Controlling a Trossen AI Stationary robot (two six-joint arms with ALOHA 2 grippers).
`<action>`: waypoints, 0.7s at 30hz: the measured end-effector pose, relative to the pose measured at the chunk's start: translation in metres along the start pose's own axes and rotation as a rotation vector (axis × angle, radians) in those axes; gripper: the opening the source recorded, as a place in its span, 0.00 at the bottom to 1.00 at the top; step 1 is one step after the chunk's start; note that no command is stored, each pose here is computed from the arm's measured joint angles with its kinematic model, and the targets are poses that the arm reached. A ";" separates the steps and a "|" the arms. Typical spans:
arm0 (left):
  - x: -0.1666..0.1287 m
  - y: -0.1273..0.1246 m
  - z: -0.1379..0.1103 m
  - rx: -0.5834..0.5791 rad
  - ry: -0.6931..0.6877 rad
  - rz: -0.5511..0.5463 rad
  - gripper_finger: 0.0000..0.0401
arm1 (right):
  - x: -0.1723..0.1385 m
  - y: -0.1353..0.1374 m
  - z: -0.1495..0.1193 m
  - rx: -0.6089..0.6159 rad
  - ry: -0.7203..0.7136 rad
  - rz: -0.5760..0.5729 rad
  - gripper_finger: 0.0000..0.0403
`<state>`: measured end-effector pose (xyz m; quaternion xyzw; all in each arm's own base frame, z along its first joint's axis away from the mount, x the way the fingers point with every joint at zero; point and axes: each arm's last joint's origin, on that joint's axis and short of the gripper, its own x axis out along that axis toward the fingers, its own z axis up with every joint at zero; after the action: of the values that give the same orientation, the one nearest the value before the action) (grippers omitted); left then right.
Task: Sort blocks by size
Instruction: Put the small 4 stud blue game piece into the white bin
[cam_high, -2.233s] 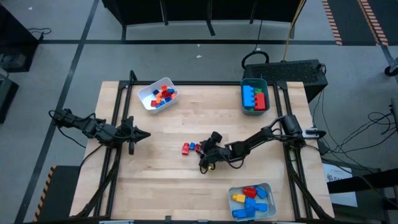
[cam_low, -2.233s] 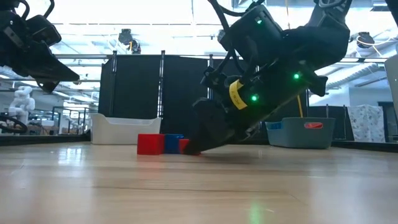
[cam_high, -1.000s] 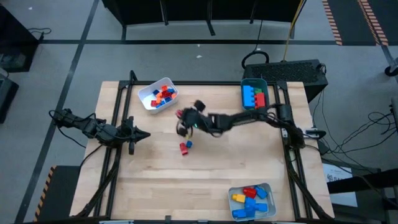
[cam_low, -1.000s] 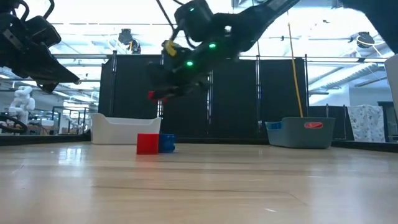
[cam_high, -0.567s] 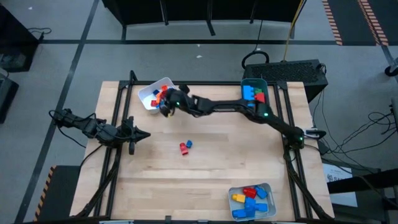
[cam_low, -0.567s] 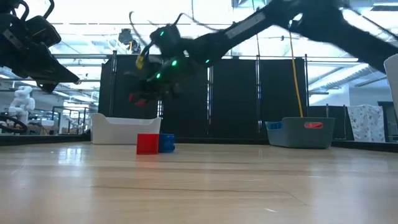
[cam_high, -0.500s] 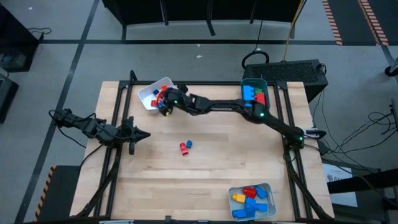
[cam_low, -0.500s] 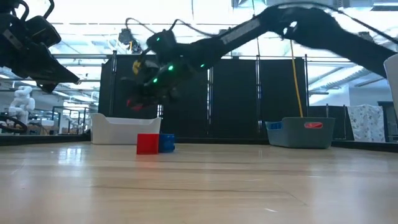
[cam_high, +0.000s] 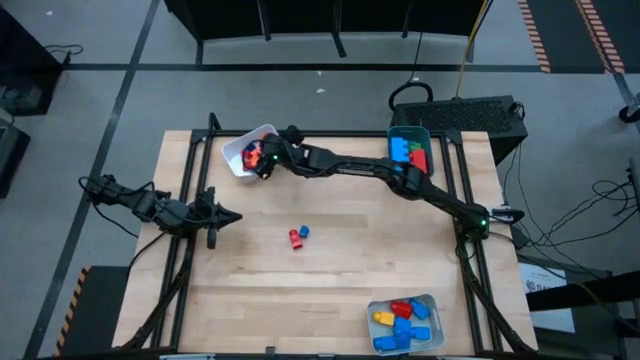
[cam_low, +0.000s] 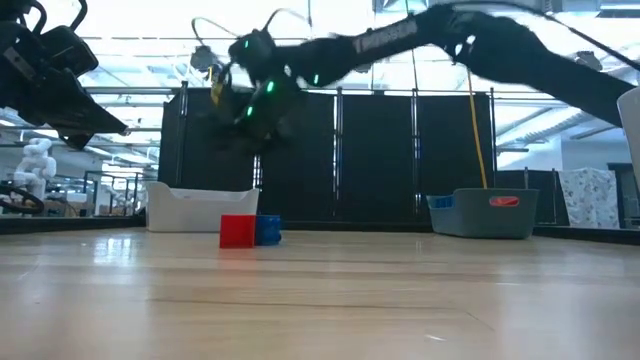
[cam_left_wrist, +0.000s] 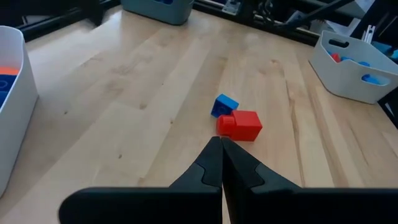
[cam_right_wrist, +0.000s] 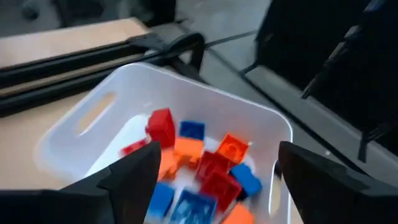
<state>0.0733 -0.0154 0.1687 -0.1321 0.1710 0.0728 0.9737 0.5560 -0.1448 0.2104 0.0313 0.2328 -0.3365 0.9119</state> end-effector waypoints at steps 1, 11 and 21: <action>0.000 0.000 0.000 0.000 0.001 0.000 0.00 | -0.009 0.002 0.003 -0.022 0.034 0.029 0.76; 0.000 0.000 0.000 0.000 0.001 -0.001 0.00 | -0.105 0.062 -0.028 -0.336 0.528 0.210 0.69; 0.000 0.000 0.000 -0.004 0.004 -0.007 0.00 | -0.181 0.107 -0.056 -0.787 0.699 0.318 0.69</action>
<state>0.0734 -0.0157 0.1686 -0.1349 0.1721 0.0695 0.9733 0.4797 0.0581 0.2307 -0.1671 0.6226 -0.0516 0.7628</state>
